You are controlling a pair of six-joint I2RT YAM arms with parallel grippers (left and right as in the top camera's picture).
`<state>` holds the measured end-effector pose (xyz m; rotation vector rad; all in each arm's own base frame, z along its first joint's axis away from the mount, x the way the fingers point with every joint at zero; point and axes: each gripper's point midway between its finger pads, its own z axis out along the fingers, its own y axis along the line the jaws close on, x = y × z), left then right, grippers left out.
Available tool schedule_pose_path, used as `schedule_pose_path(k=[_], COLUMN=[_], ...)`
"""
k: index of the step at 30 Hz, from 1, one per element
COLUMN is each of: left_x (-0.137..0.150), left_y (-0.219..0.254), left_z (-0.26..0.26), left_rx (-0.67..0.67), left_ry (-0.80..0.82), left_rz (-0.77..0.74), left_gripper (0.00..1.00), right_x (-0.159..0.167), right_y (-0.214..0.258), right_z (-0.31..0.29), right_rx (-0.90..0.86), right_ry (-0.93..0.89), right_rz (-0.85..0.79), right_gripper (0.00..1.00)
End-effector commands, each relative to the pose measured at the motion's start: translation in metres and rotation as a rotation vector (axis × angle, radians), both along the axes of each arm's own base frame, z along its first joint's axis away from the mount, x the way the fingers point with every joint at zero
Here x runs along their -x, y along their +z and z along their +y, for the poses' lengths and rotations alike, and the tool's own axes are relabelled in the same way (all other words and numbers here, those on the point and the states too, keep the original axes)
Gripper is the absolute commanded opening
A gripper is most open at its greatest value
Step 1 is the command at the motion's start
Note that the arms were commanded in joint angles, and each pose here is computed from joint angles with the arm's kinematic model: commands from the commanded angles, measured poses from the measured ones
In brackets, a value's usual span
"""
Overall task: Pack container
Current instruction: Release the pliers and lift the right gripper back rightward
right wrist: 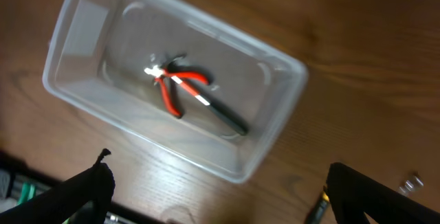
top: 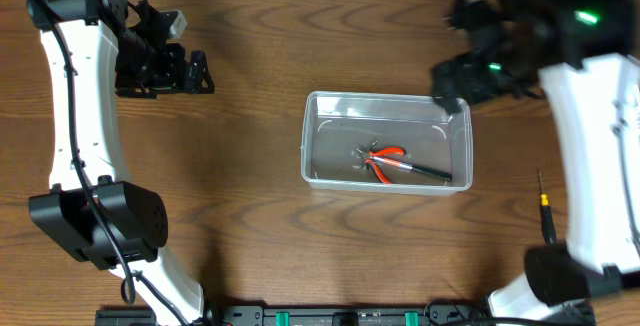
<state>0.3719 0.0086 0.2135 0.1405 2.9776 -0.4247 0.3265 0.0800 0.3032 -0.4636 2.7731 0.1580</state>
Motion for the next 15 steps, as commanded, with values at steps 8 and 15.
schedule_pose_path(k=[8,15], left_x=[0.0,0.0], left_y=[-0.002,-0.002], left_z=[0.002,0.002], left_rx=[-0.011,-0.011], left_ry=[-0.005,-0.005], left_rz=[0.009,0.009], left_gripper=[0.98,0.98], right_x=[0.113,0.164], right_y=[0.019,-0.032], right_z=[-0.053,-0.065], right_rx=[-0.03,-0.016], right_ry=[-0.243,-0.316], right_rz=[-0.091,0.005], right_gripper=[0.99,0.99])
